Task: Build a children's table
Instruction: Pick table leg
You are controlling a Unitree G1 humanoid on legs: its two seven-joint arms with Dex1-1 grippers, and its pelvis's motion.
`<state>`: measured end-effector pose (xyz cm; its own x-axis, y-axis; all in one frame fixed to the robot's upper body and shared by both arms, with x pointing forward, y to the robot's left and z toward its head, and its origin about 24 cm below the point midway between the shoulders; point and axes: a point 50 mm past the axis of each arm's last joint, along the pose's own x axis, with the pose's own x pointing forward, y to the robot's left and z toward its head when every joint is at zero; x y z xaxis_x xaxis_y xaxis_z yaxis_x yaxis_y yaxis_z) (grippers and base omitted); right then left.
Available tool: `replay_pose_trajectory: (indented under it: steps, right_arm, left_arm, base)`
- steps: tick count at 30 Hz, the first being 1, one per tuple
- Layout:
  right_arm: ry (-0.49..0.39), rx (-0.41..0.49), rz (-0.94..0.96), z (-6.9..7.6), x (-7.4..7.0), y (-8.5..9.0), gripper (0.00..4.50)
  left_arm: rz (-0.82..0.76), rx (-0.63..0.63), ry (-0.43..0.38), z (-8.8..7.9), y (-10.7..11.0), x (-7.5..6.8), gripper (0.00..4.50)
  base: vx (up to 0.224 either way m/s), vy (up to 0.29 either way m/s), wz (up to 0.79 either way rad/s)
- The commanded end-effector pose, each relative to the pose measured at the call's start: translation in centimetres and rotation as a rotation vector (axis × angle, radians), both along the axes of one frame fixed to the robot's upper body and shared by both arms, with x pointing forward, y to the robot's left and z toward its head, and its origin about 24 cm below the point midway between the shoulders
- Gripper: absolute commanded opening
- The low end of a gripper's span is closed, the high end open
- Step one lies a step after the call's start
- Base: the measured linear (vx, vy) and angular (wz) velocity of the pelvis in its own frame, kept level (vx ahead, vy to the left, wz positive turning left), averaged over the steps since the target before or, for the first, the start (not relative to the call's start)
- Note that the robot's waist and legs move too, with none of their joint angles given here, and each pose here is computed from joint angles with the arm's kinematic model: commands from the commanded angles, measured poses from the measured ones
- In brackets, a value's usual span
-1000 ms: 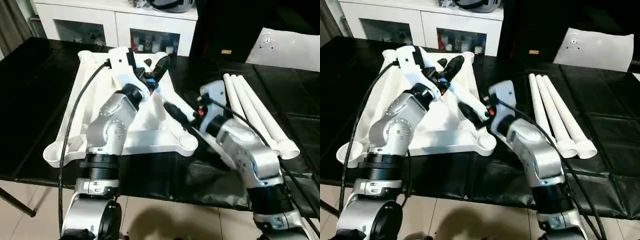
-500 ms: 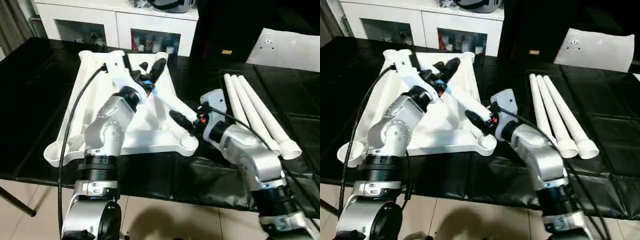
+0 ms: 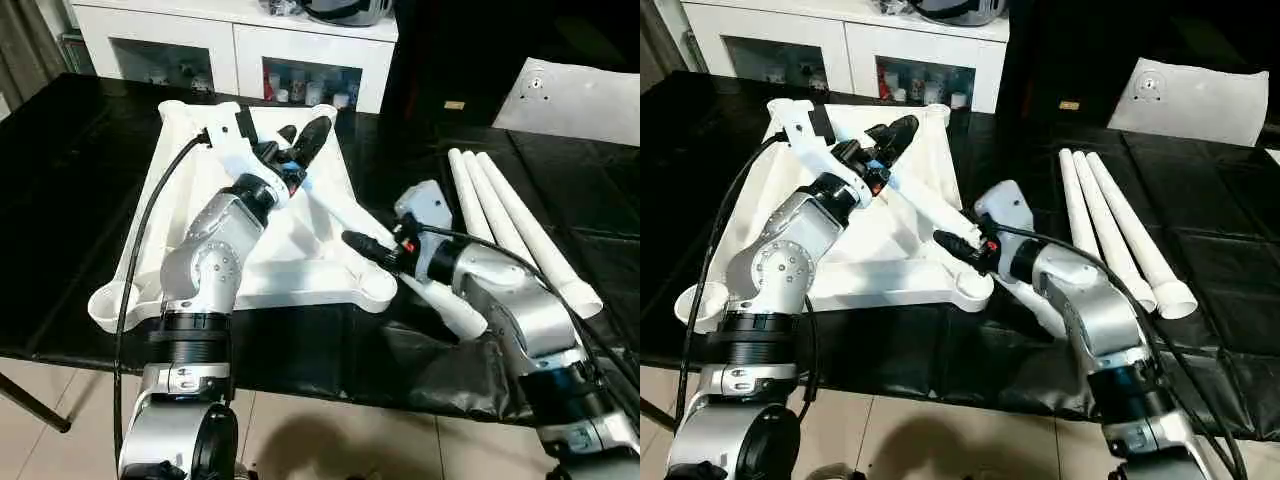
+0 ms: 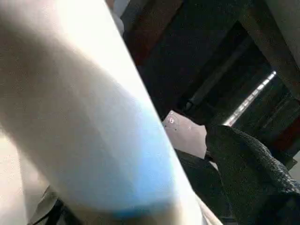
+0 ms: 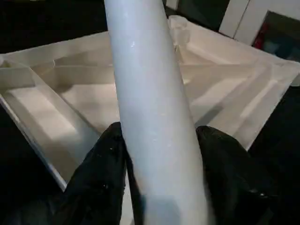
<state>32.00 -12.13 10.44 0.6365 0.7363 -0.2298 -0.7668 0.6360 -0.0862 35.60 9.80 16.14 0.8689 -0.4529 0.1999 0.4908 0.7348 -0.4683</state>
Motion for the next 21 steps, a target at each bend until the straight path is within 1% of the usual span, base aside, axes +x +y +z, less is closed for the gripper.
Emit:
replay_pose_trajectory:
  steps: [1, 3, 4, 6, 7, 8, 9, 11, 14, 16, 18, 21]
  right_arm:
    - [0.068, -0.055, -0.008, -0.9, 0.2, -1.1, 2.71]
    - [0.075, -0.068, -0.001, -1.0, 0.2, -1.2, 3.0]
    - [0.094, -0.094, 0.011, -1.2, 0.1, -1.4, 3.07]
    - [0.107, -0.111, 0.02, -1.4, 0.0, -1.5, 3.07]
    - [0.12, -0.131, 0.023, -1.6, 0.0, -1.6, 3.31]
    - [0.12, -0.131, 0.023, -1.6, 0.0, -1.6, 3.42]
    - [0.129, -0.146, 0.021, -1.8, 0.0, -1.7, 3.42]
    - [0.135, -0.156, 0.004, -2.0, 0.2, -1.7, 3.63]
    - [0.137, -0.159, -0.008, -2.2, 0.4, -1.6, 3.63]
    - [0.142, -0.15, -0.008, -2.2, 0.4, -1.6, 3.39]
    - [0.146, -0.147, -0.007, -2.2, 0.4, -1.7, 3.39]
    - [0.15, -0.147, -0.006, -2.3, 0.4, -1.8, 3.04]
  left_arm:
    - [-0.033, 0.012, -0.055, 1.1, -0.5, -0.3, 2.96]
    - [-0.034, 0.013, -0.055, 1.2, -0.4, -0.3, 2.96]
    - [-0.034, 0.015, -0.056, 1.2, -0.4, -0.3, 2.96]
    - [-0.034, 0.017, -0.057, 1.2, -0.4, -0.3, 2.96]
    - [-0.035, 0.018, -0.058, 1.2, -0.4, -0.3, 2.96]
    - [-0.035, 0.018, -0.058, 1.2, -0.4, -0.3, 2.96]
    - [-0.035, 0.019, -0.06, 1.3, -0.3, -0.3, 2.96]
    - [-0.038, 0.022, -0.063, 1.3, -0.3, -0.2, 2.96]
    - [-0.045, 0.035, -0.067, 1.3, -0.3, -0.3, 2.96]
    - [-0.046, 0.038, -0.068, 1.3, -0.3, -0.3, 2.96]
    - [-0.048, 0.042, -0.069, 1.3, -0.3, -0.3, 2.96]
    - [-0.05, 0.047, -0.069, 1.3, -0.3, -0.3, 2.96]
  base:
    - [0.0, 0.0, 0.0]
    - [0.0, 0.0, 0.0]
    - [0.0, 0.0, 0.0]
    - [0.0, 0.0, 0.0]
    - [0.0, 0.0, 0.0]
    - [0.0, 0.0, 0.0]
    - [0.0, 0.0, 0.0]
    - [0.0, 0.0, 0.0]
    - [0.0, 0.0, 0.0]
    - [0.0, 0.0, 0.0]
    - [0.0, 0.0, 0.0]
    - [0.0, 0.0, 0.0]
